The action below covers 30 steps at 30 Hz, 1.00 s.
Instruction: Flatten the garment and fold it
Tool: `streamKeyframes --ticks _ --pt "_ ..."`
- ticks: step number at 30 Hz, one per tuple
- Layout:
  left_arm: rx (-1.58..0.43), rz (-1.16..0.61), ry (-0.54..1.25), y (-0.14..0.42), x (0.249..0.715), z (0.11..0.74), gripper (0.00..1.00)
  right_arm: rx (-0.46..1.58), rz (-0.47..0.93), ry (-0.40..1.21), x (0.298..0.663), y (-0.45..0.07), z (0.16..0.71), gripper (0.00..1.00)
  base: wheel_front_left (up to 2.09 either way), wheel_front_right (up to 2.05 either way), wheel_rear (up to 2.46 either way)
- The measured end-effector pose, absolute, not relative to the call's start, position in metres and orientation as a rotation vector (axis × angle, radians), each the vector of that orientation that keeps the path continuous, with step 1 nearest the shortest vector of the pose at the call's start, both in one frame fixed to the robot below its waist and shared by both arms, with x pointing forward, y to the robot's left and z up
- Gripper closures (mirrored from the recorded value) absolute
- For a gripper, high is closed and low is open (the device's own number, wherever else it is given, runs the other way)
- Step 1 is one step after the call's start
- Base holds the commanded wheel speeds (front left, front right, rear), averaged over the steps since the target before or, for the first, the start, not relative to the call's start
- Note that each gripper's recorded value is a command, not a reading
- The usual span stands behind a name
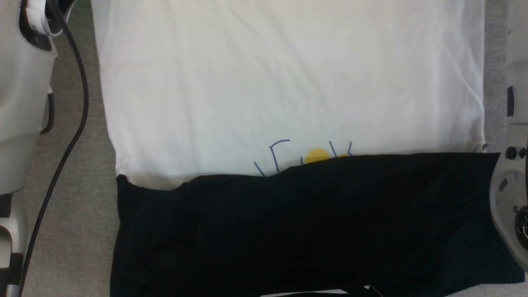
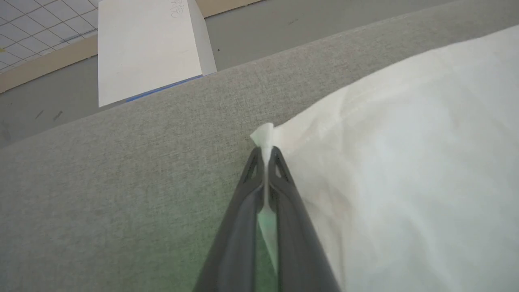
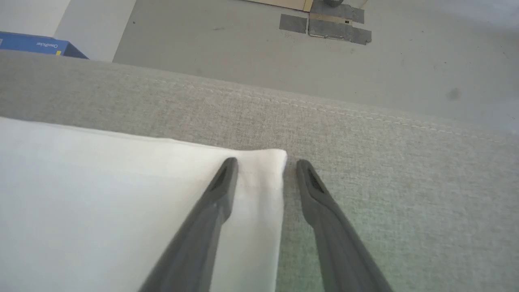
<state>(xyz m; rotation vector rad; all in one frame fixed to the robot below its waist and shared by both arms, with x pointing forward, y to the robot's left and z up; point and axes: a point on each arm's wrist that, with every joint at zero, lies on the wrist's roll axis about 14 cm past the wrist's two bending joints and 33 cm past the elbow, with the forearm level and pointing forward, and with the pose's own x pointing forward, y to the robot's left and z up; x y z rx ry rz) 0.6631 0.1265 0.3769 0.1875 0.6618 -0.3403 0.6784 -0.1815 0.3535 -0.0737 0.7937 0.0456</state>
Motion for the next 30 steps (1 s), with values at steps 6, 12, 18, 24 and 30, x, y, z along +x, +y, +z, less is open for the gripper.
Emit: streamKeyframes --ticks 6,12,18,24,30 --pt "0.190 -0.320 0.648 0.137 0.665 0.374 1.00 -0.105 0.055 0.819 0.683 -0.174 0.351 1.00 0.00 0.00 0.00" --pt "0.171 -0.325 0.559 0.134 0.678 0.386 1.00 -0.118 0.057 0.722 0.688 -0.178 0.371 1.00 0.00 0.00 0.00" --pt "0.185 -0.329 0.386 0.134 0.689 0.421 1.00 -0.116 0.082 0.517 0.696 -0.174 0.414 1.00 0.00 0.00 0.00" --pt "0.179 -0.305 0.260 0.141 0.693 0.458 1.00 -0.092 0.111 0.352 0.696 -0.167 0.465 1.00 0.00 0.00 0.00" --pt "0.153 -0.318 0.164 0.142 0.667 0.488 1.00 -0.074 0.142 0.220 0.669 -0.170 0.500 1.00 0.00 0.00 0.00"
